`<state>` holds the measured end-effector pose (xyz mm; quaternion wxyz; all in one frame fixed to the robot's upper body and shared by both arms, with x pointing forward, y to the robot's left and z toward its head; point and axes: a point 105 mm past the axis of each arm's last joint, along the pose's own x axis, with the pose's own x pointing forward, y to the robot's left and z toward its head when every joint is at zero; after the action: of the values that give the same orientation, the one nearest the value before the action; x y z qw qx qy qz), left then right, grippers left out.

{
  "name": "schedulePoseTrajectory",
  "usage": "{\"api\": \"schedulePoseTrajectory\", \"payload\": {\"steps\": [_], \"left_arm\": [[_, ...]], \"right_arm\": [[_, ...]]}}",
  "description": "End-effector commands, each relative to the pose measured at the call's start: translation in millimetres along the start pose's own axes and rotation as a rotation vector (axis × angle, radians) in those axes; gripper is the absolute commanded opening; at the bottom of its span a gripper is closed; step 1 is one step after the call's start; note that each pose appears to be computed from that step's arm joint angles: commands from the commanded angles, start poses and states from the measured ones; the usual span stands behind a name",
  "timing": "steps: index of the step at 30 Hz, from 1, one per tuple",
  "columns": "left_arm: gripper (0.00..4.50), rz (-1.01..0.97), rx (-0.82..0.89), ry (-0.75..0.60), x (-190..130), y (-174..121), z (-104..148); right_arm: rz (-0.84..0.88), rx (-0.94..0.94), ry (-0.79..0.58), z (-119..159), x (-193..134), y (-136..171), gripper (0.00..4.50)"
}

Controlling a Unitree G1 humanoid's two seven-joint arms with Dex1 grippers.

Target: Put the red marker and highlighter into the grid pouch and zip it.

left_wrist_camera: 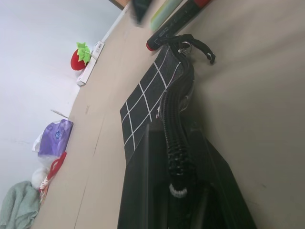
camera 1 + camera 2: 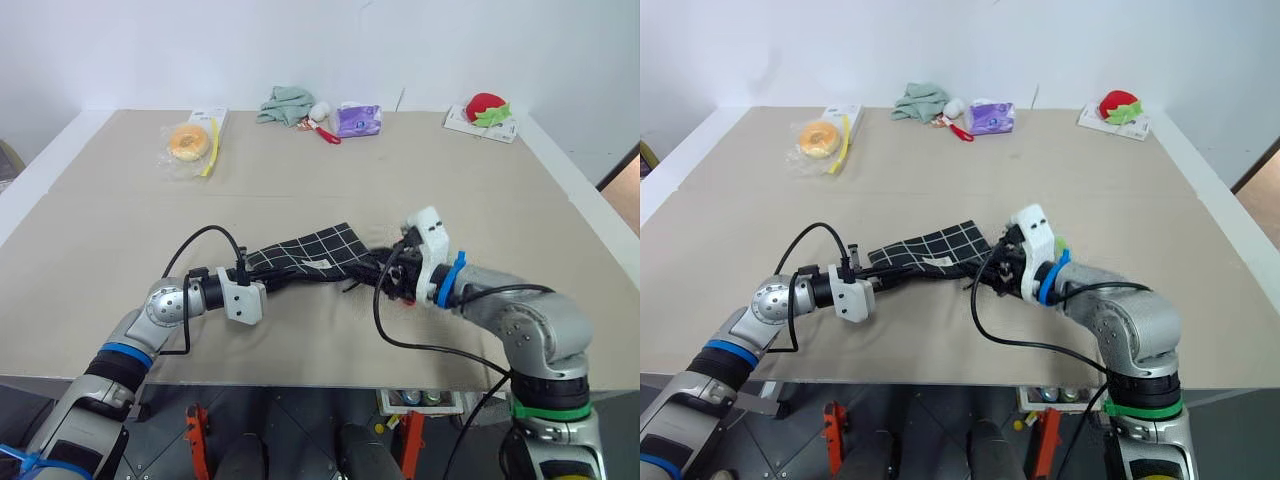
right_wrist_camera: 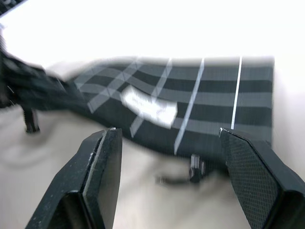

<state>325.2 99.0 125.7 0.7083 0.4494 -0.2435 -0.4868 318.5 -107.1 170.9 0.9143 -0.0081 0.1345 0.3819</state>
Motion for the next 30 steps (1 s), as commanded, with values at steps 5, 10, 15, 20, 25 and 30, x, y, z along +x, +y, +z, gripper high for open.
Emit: {"api": "schedulePoseTrajectory", "payload": {"steps": [5,10,15,20,25,30], "left_arm": [[0.00,0.019,0.028,-0.020,1,8,5],[0.00,0.024,0.025,-0.014,-1,7,5],[0.00,0.027,0.023,-0.014,-1,7,5],[0.00,0.029,0.020,-0.015,0,6,6],[0.00,0.033,0.017,-0.016,0,6,6],[0.00,0.039,0.013,-0.018,2,7,5]], "right_arm": [[-0.064,-0.048,0.130,-29,10,-3,3.52],[-0.077,-0.058,0.174,-40,17,-2,2.98],[-0.108,-0.064,0.198,-46,21,-7,0.63],[-0.126,-0.055,0.199,-46,22,-9,0.02],[-0.095,-0.064,0.181,-42,22,-3,0.02],[0.014,-0.099,0.173,-41,30,21,0.02]]}}
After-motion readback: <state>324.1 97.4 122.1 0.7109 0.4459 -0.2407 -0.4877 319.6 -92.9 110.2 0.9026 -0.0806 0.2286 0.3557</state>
